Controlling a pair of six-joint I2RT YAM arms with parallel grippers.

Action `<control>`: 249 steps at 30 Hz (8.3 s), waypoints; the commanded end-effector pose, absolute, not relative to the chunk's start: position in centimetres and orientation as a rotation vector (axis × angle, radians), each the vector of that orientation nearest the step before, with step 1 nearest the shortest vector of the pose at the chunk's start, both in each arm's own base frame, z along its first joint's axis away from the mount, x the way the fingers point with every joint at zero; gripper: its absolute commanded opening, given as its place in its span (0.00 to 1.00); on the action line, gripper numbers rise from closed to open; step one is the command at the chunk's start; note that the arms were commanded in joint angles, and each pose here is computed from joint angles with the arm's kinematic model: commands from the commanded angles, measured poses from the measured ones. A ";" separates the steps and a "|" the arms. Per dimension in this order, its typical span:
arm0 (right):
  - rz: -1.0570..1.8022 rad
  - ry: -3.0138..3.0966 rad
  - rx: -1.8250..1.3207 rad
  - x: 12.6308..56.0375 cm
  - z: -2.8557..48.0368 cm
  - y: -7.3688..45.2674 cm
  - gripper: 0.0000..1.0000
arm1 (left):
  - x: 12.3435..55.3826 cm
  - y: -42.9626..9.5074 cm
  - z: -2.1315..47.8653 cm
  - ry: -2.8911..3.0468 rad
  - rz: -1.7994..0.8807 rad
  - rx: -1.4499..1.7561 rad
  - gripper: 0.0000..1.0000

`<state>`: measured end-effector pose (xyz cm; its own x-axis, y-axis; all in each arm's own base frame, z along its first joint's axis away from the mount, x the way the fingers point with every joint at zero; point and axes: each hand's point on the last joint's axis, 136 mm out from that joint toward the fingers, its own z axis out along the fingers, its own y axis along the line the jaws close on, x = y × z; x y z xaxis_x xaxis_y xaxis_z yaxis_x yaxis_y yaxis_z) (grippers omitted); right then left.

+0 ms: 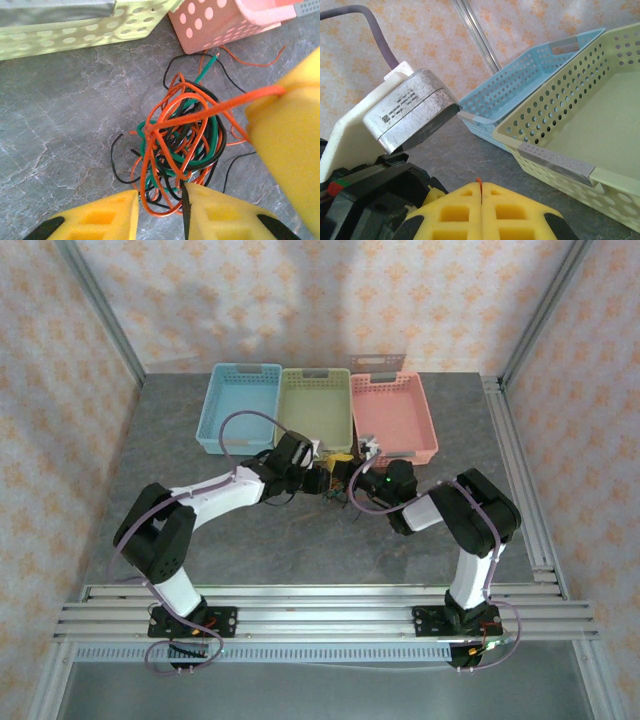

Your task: Untangle the cables

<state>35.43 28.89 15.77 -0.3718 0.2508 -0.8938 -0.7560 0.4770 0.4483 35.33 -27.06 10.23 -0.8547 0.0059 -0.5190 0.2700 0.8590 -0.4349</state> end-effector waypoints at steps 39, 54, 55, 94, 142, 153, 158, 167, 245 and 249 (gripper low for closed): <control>0.456 1.579 0.065 39.8 16.0 17.2 0.00 | 33.6 -7.4 19.8 2.039 -0.112 -0.456 0.00; 0.236 1.584 0.247 39.9 15.4 12.9 0.00 | 30.4 -1.3 22.2 1.854 0.061 -0.661 0.00; 0.215 1.583 0.267 39.8 15.3 12.4 0.00 | 30.2 -1.1 22.1 1.847 0.067 -0.672 0.00; -0.030 1.526 0.579 38.5 14.4 4.9 0.00 | 28.0 2.1 23.0 1.761 0.180 -0.764 0.00; 0.515 1.281 -0.072 40.6 45.9 23.6 0.00 | 31.2 -2.0 20.9 1.915 0.049 -0.629 0.00; 0.750 1.131 -0.067 41.5 53.2 26.8 0.00 | 31.4 -2.1 20.6 1.921 0.046 -0.628 0.00; 0.871 1.049 -0.042 41.4 55.4 27.5 0.00 | 31.3 -2.0 20.8 1.917 0.047 -0.628 0.00; 1.085 0.922 -0.027 40.5 58.4 28.6 0.00 | 31.4 -2.1 20.6 1.922 0.051 -0.625 0.00; 1.183 1.014 0.002 54.5 44.5 42.7 0.00 | 31.8 -2.6 20.5 1.937 0.035 -0.613 0.00; 1.140 1.178 -0.054 56.6 36.2 45.2 0.00 | 31.9 -2.7 20.4 1.941 0.030 -0.611 0.00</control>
